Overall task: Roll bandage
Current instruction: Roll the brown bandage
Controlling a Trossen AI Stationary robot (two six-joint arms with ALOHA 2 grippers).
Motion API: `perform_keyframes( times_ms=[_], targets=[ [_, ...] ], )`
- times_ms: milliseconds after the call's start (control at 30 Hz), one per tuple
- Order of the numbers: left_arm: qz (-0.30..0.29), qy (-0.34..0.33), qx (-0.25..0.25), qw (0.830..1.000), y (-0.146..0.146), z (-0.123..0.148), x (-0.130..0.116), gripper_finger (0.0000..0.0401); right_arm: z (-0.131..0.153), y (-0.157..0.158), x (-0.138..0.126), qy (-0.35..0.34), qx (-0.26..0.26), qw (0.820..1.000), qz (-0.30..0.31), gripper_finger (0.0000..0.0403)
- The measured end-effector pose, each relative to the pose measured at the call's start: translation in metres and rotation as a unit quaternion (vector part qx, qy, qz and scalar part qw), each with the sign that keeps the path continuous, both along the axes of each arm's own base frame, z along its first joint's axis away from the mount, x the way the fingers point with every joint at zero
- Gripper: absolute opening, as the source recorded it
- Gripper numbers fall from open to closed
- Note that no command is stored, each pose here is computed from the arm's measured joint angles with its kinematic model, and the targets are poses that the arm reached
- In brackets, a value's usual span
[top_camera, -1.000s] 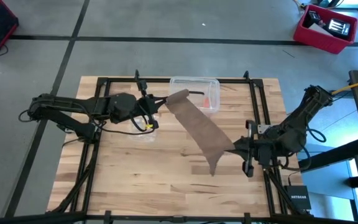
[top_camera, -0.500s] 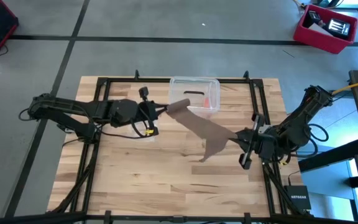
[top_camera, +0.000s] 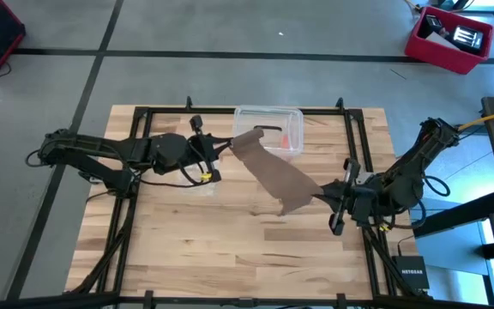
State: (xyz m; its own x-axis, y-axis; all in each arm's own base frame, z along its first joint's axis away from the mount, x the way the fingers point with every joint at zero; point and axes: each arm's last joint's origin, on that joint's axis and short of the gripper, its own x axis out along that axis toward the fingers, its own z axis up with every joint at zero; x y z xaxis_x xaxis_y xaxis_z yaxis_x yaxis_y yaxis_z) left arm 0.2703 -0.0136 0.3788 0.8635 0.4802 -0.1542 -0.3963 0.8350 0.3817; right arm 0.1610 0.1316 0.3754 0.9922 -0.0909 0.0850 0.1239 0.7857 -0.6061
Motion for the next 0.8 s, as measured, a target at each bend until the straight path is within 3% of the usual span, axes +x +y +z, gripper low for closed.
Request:
perform_keyframes(
  times_ms=[433,800],
  targets=[
    [-0.056,-0.133,0.008,0.990,-0.006,0.035,-0.013,0.0005,-0.013,-0.001,0.000,0.048,0.013,0.999,0.002,0.0001],
    [-0.155,-0.211,-0.057,0.963,-0.007,0.060,-0.048,0.0005,-0.022,-0.017,-0.015,0.105,0.027,0.994,-0.020,0.0001]
  ],
)
